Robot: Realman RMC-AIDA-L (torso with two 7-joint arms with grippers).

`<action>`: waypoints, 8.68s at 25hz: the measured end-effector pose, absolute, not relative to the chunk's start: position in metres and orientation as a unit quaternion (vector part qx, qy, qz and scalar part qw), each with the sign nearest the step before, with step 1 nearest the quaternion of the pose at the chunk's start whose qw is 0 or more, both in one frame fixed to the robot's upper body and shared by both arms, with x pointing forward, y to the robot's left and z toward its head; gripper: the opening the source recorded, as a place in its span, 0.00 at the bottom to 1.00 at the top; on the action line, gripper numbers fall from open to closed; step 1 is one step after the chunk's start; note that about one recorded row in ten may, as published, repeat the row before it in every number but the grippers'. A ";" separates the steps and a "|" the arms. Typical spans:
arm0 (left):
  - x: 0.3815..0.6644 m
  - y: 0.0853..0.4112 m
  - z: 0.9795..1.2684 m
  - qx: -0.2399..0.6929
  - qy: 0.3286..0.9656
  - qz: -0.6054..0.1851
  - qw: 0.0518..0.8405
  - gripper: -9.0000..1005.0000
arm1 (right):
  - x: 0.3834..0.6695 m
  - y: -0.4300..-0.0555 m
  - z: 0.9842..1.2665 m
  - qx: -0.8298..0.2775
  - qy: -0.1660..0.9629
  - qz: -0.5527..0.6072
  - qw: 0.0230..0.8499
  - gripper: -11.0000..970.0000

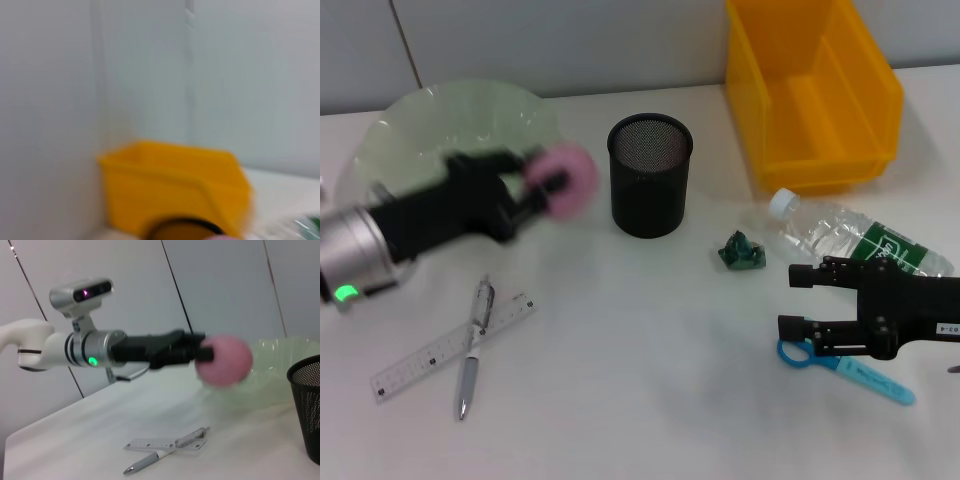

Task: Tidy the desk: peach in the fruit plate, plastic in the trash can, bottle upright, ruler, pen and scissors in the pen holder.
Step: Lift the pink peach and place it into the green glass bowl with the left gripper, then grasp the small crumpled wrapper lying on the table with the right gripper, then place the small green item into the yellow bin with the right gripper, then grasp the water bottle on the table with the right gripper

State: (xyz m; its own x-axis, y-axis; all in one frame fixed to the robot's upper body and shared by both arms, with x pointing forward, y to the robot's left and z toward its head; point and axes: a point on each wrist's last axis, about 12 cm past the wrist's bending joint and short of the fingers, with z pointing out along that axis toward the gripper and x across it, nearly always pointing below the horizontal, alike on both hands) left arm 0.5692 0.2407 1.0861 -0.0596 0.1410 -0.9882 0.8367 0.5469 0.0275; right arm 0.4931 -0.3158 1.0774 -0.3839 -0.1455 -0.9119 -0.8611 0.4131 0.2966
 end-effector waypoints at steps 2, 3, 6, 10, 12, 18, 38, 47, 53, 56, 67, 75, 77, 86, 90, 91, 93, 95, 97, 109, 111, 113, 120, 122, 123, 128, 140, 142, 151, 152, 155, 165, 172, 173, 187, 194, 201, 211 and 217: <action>0.577 0.250 1.094 0.349 0.661 -0.282 0.602 0.34 | 0.493 -0.316 1.078 -0.349 0.721 0.415 0.432 0.82; 0.582 0.253 1.098 0.340 0.661 -0.272 0.611 0.34 | 0.493 -0.316 1.078 -0.349 0.721 0.415 0.432 0.82; 0.592 0.256 1.103 0.329 0.662 -0.252 0.624 0.34 | 0.494 -0.315 1.078 -0.351 0.720 0.415 0.432 0.82; 0.599 0.256 1.105 0.324 0.667 -0.235 0.629 0.35 | 0.495 -0.314 1.079 -0.351 0.719 0.416 0.432 0.82; 0.619 0.255 1.103 0.302 0.696 -0.183 0.625 0.35 | 0.495 -0.314 1.079 -0.351 0.719 0.416 0.432 0.82; 0.638 0.250 1.087 0.277 0.749 -0.124 0.589 0.36 | 0.494 -0.315 1.078 -0.349 0.719 0.416 0.433 0.82; 0.582 0.271 1.091 0.296 0.693 -0.256 0.606 0.81 | 0.496 -0.322 1.087 -0.320 0.704 0.410 0.483 0.82; 0.531 0.264 1.080 0.396 0.643 -0.352 0.553 0.81 | 0.511 -0.355 1.127 -0.267 0.751 0.341 0.498 0.82; 0.512 0.252 1.061 0.435 0.646 -0.375 0.504 0.81 | 0.541 -0.344 1.187 -0.259 0.840 0.272 0.392 0.82; 0.511 0.248 1.060 0.442 0.643 -0.380 0.496 0.81 | 0.558 -0.326 1.215 -0.251 0.873 0.233 0.346 0.82; 0.513 0.244 1.059 0.445 0.644 -0.381 0.492 0.81 | 0.595 -0.245 1.234 -0.326 0.916 0.129 0.198 0.82; 0.514 0.243 1.058 0.446 0.646 -0.380 0.490 0.81 | 0.613 -0.211 1.213 -0.348 0.916 0.100 0.170 0.82; 0.515 0.243 1.058 0.446 0.645 -0.380 0.490 0.81 | 0.617 -0.207 1.205 -0.349 0.918 0.093 0.162 0.82; 0.516 0.243 1.059 0.446 0.646 -0.377 0.490 0.81 | 0.631 -0.193 1.180 -0.351 0.919 0.087 0.157 0.82; 0.517 0.243 1.059 0.447 0.646 -0.377 0.491 0.81 | 0.634 -0.188 1.169 -0.353 0.919 0.089 0.149 0.82; 0.517 0.242 1.059 0.448 0.645 -0.377 0.491 0.81 | 0.634 -0.187 1.168 -0.355 0.919 0.088 0.148 0.82; 0.517 0.242 1.059 0.448 0.645 -0.377 0.491 0.81 | 0.635 -0.185 1.163 -0.357 0.918 0.084 0.147 0.82; 0.518 0.242 1.060 0.448 0.645 -0.377 0.491 0.81 | 0.635 -0.184 1.159 -0.358 0.919 0.084 0.145 0.82; 0.518 0.241 1.060 0.449 0.645 -0.377 0.491 0.81 | 0.635 -0.182 1.155 -0.358 0.919 0.084 0.141 0.81; 0.517 0.240 1.059 0.452 0.644 -0.378 0.488 0.81 | 0.636 -0.174 1.140 -0.361 0.919 0.087 0.131 0.81; 0.517 0.239 1.059 0.453 0.644 -0.379 0.487 0.81 | 0.635 -0.172 1.138 -0.364 0.919 0.085 0.128 0.81; 0.517 0.239 1.059 0.453 0.644 -0.379 0.487 0.81 | 0.635 -0.170 1.136 -0.366 0.918 0.085 0.128 0.81; 0.516 0.239 1.057 0.450 0.646 -0.382 0.484 0.81 | 0.635 -0.168 1.133 -0.368 0.917 0.084 0.130 0.81; 0.516 0.239 1.057 0.451 0.646 -0.381 0.485 0.81 | 0.635 -0.168 1.132 -0.367 0.917 0.084 0.131 0.81; 0.516 0.239 1.057 0.451 0.645 -0.381 0.485 0.81 | 0.635 -0.168 1.131 -0.367 0.917 0.084 0.130 0.81; 0.516 0.239 1.057 0.452 0.644 -0.380 0.485 0.81 | 0.635 -0.168 1.131 -0.368 0.917 0.083 0.129 0.81; 0.516 0.239 1.057 0.453 0.644 -0.380 0.486 0.81 | 0.634 -0.166 1.130 -0.375 0.915 0.075 0.126 0.56; 0.517 0.239 1.057 0.453 0.644 -0.380 0.486 0.81 | 0.634 -0.166 1.132 -0.374 0.916 0.075 0.127 0.51; 0.515 0.240 1.057 0.451 0.645 -0.380 0.485 0.81 | 0.625 -0.170 1.164 -0.368 0.910 0.106 0.158 0.40; 0.515 0.240 1.057 0.451 0.645 -0.380 0.485 0.81 | 0.623 -0.172 1.171 -0.366 0.909 0.108 0.166 0.40; 0.515 0.240 1.057 0.451 0.645 -0.380 0.486 0.81 | 0.617 -0.190 1.203 -0.347 0.908 0.078 0.224 0.40; 0.515 0.240 1.057 0.453 0.643 -0.381 0.486 0.81 | 0.631 -0.259 1.243 -0.230 0.895 -0.054 0.378 0.40; 0.515 0.239 1.058 0.454 0.642 -0.382 0.486 0.81 | 0.645 -0.271 1.227 -0.209 0.885 -0.067 0.410 0.43; 0.515 0.239 1.058 0.454 0.642 -0.382 0.486 0.81 | 0.648 -0.272 1.223 -0.208 0.886 -0.067 0.409 0.45; 0.515 0.240 1.057 0.454 0.642 -0.382 0.485 0.81 | 0.652 -0.267 1.219 -0.210 0.881 -0.067 0.418 0.81; 0.514 0.241 1.057 0.451 0.644 -0.384 0.484 0.81 | 0.616 -0.250 1.251 -0.246 0.909 -0.023 0.337 0.86; 0.514 0.240 1.058 0.452 0.643 -0.385 0.484 0.81 | 0.587 -0.243 1.264 -0.287 0.923 -0.015 0.254 0.86; 0.515 0.239 1.058 0.454 0.641 -0.385 0.485 0.81 | 0.585 -0.250 1.224 -0.295 0.944 0.004 0.149 0.85; 0.516 0.238 1.059 0.455 0.639 -0.386 0.486 0.81 | 0.583 -0.256 1.208 -0.287 0.950 0.004 0.123 0.85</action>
State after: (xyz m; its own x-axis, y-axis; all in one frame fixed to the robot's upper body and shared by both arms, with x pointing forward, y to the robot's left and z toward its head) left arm 0.5162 0.2377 1.0590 -0.1144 0.2070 -0.9716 0.9561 0.2884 -0.0511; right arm 0.5826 -0.2560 1.2078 -0.8049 -0.5447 -0.2356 -0.5467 0.8350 -0.0626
